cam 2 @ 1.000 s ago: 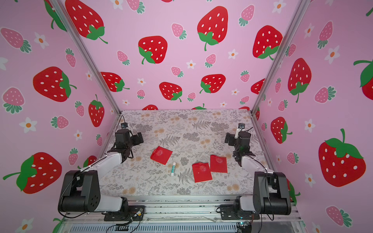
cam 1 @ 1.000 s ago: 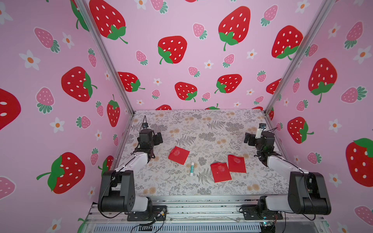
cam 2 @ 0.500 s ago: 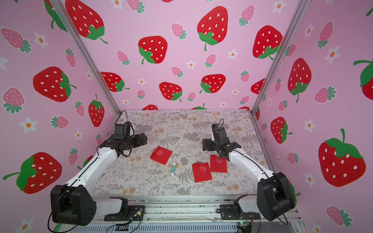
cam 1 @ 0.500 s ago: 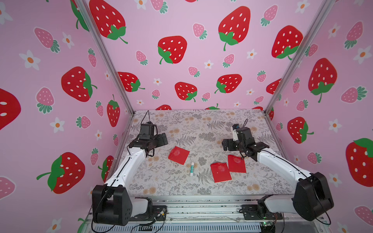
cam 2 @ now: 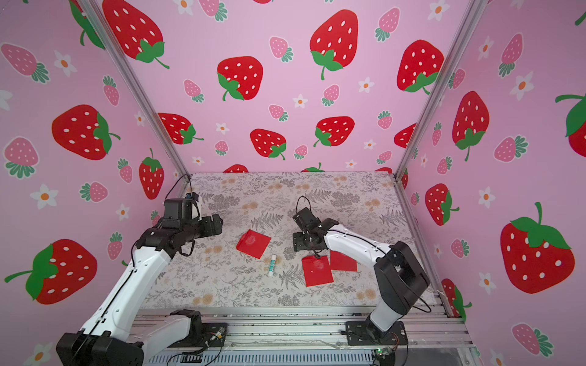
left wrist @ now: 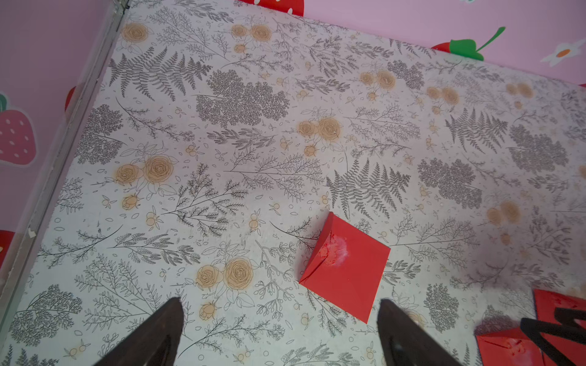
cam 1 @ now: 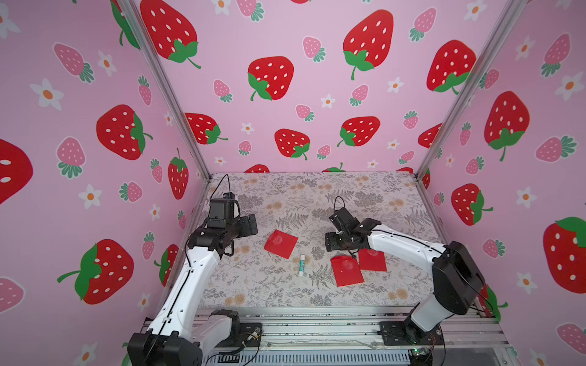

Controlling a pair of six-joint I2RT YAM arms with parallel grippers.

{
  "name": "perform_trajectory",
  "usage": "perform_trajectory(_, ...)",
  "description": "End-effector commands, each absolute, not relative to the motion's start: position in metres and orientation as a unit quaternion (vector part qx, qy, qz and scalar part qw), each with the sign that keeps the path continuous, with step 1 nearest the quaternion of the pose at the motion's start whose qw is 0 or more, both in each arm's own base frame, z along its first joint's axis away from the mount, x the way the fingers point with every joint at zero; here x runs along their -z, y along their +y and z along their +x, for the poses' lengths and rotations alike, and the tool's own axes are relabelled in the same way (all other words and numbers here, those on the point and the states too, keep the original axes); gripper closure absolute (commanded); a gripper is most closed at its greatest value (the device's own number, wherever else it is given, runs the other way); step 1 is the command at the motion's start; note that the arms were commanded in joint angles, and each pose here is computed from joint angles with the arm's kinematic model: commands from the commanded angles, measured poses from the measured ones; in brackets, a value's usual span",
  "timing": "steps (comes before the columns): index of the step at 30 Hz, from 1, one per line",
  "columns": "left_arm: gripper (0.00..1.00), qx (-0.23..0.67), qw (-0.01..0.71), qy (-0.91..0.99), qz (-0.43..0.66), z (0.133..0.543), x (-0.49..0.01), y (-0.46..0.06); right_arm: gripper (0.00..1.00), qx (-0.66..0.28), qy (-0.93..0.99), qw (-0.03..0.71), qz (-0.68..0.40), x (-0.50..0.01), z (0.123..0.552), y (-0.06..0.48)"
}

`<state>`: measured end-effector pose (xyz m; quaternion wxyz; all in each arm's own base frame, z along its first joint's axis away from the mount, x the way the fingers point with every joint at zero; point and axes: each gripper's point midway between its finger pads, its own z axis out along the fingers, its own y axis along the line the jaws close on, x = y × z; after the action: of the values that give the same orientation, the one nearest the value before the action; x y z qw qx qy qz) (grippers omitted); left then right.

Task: Seal the envelope with a glue stick
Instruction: Pick up the glue stick from the center of the board.

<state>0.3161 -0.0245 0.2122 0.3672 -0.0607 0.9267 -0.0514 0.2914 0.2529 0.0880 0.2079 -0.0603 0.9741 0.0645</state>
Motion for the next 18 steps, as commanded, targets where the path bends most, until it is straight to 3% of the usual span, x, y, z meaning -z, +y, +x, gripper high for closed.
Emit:
perform_trajectory(1, 0.05, 0.031, 0.358, 0.931, -0.059, 0.310, -0.208, -0.018, 0.30, -0.030, 0.980, 0.197, -0.023, -0.084, 0.286, 0.254)
perform_trajectory(18, 0.05, 0.038, 0.357, 0.931, -0.069, 0.310, -0.208, -0.016, 0.47, -0.023, 0.987, 0.159, -0.024, -0.059, 0.259, 0.323)
